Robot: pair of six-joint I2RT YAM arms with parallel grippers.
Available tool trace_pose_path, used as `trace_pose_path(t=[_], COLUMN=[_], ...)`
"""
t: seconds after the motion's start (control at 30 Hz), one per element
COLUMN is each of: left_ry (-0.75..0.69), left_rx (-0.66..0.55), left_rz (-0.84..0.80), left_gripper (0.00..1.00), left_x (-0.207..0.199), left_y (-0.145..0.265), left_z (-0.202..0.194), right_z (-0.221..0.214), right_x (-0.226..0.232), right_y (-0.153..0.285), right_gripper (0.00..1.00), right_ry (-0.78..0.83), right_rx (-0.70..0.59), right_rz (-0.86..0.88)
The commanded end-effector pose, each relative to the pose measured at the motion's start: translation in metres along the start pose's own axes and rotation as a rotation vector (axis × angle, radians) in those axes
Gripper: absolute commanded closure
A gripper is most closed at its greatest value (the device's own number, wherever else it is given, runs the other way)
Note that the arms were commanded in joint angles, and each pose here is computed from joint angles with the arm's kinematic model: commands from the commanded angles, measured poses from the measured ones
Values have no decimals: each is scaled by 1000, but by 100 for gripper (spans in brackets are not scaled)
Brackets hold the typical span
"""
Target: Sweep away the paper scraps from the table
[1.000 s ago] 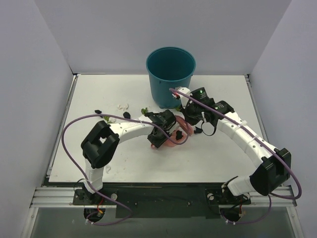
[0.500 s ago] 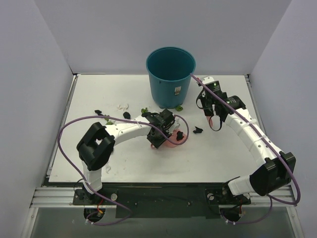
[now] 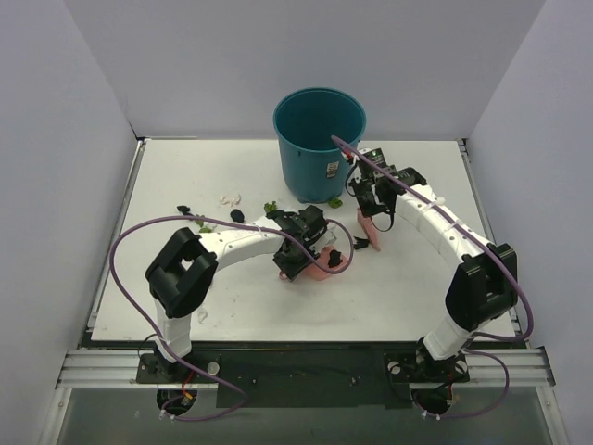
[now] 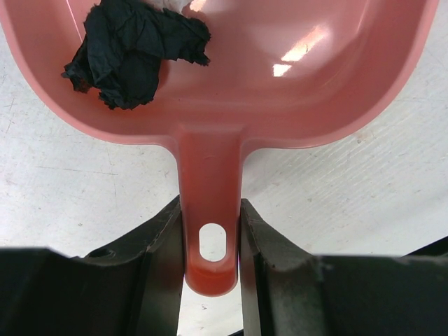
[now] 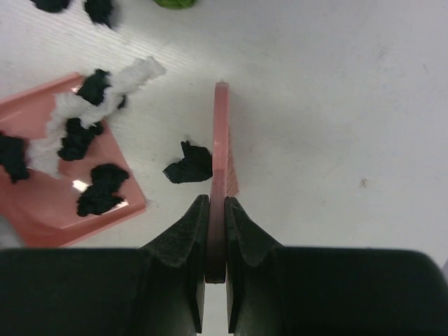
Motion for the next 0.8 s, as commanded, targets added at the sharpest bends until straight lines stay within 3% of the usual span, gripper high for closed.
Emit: trace_pose_path(t=[0.0,0.4,0.77], left_ry=[-38,-11,84], left_rx=[-17,-95,-268], left_rz=[-1,36,47], left_gripper=[100,100,100], left_x=[0,4,2], left_y=[6,3,18], left_z=[10,26,41], right_z=[37,38,32], right_x=[27,73,56], right_y=[6,18,53], right_gripper=[100,100,100], right_ry=[-45,-20,-58], right_rx=[-109,-152,-189], right_rz=[142,355,273])
Point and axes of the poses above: each gripper's point midway between its finger pads, its own y axis back along the fingers, its own x axis along the line the jaws close on, z = x × y, the point moved 4 cm from there along y, back along the fingers, and after that the axes turned 15 degrees about y, right-handed, at the moved point
